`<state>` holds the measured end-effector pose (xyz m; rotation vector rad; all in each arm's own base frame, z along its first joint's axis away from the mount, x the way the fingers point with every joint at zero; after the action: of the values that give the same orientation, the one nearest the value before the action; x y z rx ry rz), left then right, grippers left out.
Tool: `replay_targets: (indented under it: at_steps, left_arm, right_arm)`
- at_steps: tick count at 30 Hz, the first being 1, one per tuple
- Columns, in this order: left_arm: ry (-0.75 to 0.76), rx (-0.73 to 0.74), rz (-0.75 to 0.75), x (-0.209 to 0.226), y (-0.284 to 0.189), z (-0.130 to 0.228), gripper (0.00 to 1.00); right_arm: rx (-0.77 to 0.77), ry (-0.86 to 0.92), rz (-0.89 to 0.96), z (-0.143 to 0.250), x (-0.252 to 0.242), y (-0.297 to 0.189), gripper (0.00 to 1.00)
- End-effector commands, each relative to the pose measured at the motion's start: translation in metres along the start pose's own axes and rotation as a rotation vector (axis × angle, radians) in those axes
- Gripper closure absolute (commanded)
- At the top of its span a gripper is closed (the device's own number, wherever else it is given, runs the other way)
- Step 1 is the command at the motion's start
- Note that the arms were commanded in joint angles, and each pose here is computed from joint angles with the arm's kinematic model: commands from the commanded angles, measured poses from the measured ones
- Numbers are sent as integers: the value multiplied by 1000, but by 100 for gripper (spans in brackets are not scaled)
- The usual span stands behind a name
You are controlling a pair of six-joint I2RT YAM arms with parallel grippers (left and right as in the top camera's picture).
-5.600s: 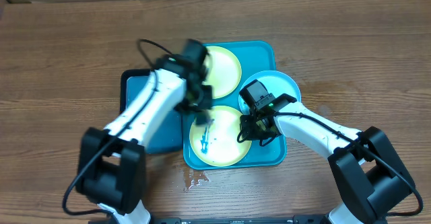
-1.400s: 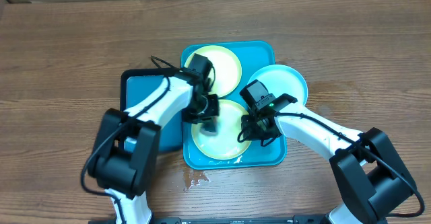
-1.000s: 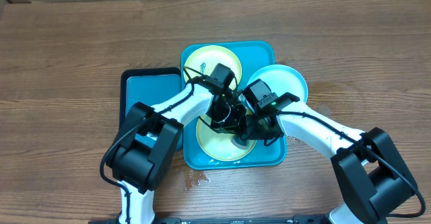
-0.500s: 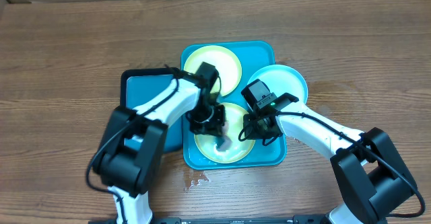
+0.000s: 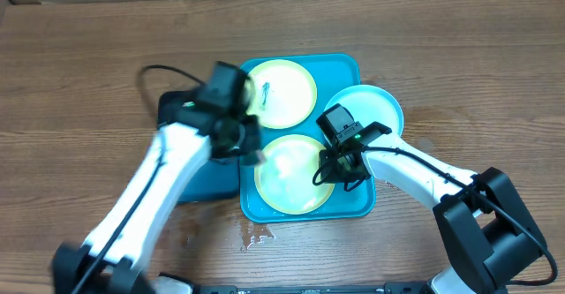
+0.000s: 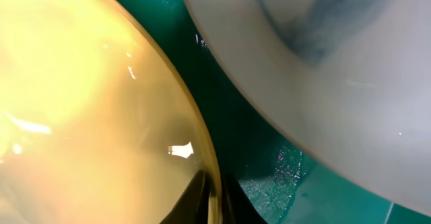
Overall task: Clean dirty plates on tray and stack at the side
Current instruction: 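Return the sponge to the basin with the left gripper, then lift the lower yellow plate with the right gripper and tilt it over the basin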
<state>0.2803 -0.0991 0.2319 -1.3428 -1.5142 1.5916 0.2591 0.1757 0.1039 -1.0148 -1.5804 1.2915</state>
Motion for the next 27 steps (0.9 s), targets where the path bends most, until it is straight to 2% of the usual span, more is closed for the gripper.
replay_targets:
  at_steps: [1,5,9,10,11,14,16,23,24,25,27]
  left_arm:
    - [-83,-123,-154,38,-16,-18,96]
    - [-173,-110,-253,72,5,-33,96]
    - [-217,-46,-292,88,38,-43,96]
    - [-221,-29,-291,89,44,-44,93]
    - [-218,-14,-288,89,49,-45,84]
    - [-216,-11,-279,88,48,-46,69]
    - [-215,-30,-267,84,38,-48,55]
    - [-216,-164,-189,70,-40,-55,26]
    - [-210,-185,-178,68,-53,-54,17]
    - [-202,-201,-168,67,-63,-53,0]
    - [-182,-247,-141,62,-93,-49,0]
  right_arm:
    - [35,-8,40,5,-4,9,96]
    - [29,-9,38,5,-3,9,96]
    - [27,-13,36,4,-3,9,96]
    - [28,-13,37,4,-3,9,96]
    - [30,-13,37,5,-4,9,96]
    - [43,-20,41,6,-4,9,96]
    - [56,-17,44,6,-4,6,96]
    - [-33,-26,78,-18,3,-39,96]
    - [-61,-26,86,-23,4,-49,96]
    - [-90,-28,88,-29,6,-60,96]
    - [-148,-70,75,-44,12,-83,96]
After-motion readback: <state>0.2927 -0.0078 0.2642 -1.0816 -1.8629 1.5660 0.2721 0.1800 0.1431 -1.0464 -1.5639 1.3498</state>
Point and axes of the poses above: each gripper's point midway between its finger pads, its own y axis out along the fingers, its own x axis along the line the jaws close on, z = x × y, the point moved 10 cm from there along -y, back along the fingers, and after that the axes turned 15 degrees about -y, right-handed, at the moved point
